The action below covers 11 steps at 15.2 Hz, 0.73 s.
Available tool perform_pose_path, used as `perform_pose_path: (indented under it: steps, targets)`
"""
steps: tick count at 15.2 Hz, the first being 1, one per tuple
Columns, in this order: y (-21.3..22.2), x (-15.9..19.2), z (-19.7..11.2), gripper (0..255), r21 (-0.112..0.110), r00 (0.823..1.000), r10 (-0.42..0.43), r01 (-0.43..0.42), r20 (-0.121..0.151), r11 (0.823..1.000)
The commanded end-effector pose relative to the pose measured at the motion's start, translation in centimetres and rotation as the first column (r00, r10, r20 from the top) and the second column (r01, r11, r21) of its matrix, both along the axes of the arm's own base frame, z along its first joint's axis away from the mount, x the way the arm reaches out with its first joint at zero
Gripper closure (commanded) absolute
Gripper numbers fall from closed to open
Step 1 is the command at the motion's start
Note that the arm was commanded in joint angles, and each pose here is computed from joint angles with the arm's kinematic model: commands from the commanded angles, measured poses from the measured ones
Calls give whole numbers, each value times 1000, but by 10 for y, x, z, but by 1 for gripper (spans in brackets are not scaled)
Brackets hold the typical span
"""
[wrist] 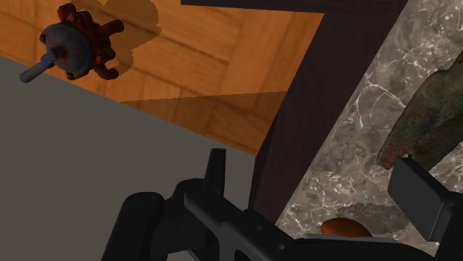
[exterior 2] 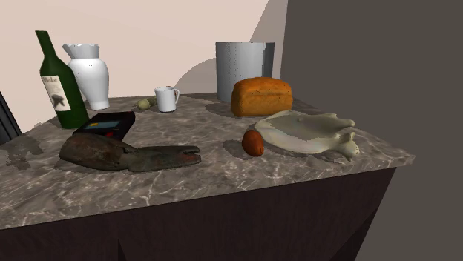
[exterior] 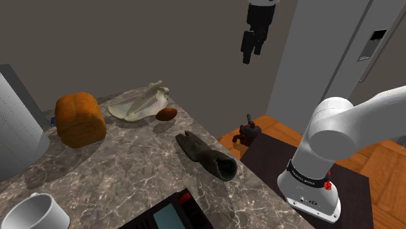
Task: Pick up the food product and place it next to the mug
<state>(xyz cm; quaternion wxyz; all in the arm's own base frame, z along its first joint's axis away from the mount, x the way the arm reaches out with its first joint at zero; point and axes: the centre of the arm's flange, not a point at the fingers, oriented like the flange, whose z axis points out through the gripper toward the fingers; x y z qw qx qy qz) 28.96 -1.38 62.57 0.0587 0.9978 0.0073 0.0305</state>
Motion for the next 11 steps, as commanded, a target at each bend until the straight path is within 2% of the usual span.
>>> perform_pose_path:
  steps: [1, 6, 11]
  targets:
    - [0, 0, 0, 0, 0, 1000, 0, 0, 0, 1000]
    - [-9, 53, -37, 0, 42, 993, 120, -120, -5, 992]
    - [-10, 107, -75, 0, 84, 971, 238, -237, -5, 968]
